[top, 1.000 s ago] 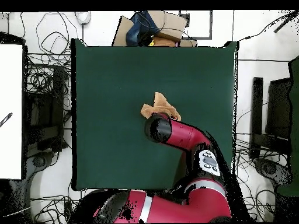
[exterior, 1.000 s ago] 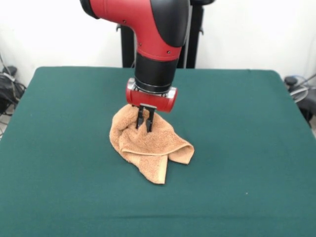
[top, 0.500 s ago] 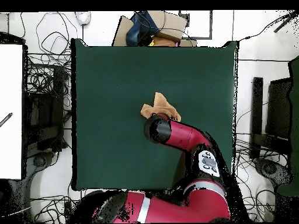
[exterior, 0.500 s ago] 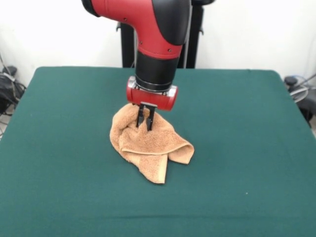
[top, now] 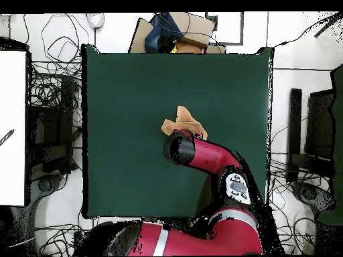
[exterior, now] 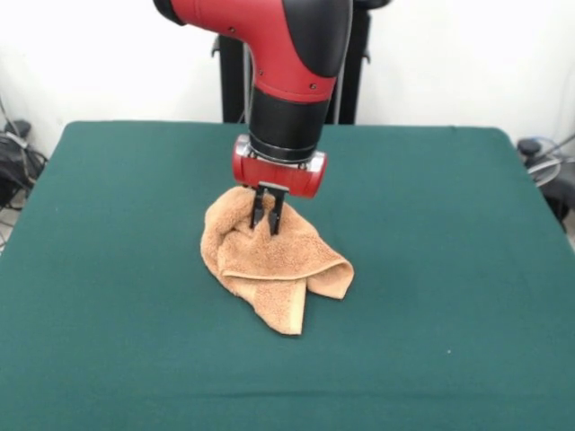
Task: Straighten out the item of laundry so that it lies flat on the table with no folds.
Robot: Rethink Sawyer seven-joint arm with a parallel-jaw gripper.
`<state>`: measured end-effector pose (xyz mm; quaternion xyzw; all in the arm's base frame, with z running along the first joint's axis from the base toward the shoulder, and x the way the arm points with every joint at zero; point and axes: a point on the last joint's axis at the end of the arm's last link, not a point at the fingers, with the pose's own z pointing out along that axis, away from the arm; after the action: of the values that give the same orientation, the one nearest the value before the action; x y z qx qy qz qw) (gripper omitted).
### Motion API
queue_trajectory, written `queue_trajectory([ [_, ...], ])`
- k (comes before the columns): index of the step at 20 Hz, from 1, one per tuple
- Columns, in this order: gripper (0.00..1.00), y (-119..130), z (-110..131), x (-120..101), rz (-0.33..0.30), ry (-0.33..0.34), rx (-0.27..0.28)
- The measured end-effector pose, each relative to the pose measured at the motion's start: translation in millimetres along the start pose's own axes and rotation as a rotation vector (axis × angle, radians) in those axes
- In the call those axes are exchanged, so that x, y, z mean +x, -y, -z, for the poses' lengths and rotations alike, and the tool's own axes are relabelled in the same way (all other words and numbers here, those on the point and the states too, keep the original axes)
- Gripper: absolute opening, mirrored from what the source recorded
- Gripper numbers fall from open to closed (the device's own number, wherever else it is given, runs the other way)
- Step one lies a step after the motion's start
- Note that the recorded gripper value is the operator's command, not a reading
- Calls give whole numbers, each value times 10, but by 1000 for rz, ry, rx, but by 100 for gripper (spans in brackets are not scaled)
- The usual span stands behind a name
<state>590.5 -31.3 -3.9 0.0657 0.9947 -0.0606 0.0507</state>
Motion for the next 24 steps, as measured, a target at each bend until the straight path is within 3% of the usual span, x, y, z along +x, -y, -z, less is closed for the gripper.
queue_trajectory([
  [24,0,-5,117,135,-66,39,-4],
])
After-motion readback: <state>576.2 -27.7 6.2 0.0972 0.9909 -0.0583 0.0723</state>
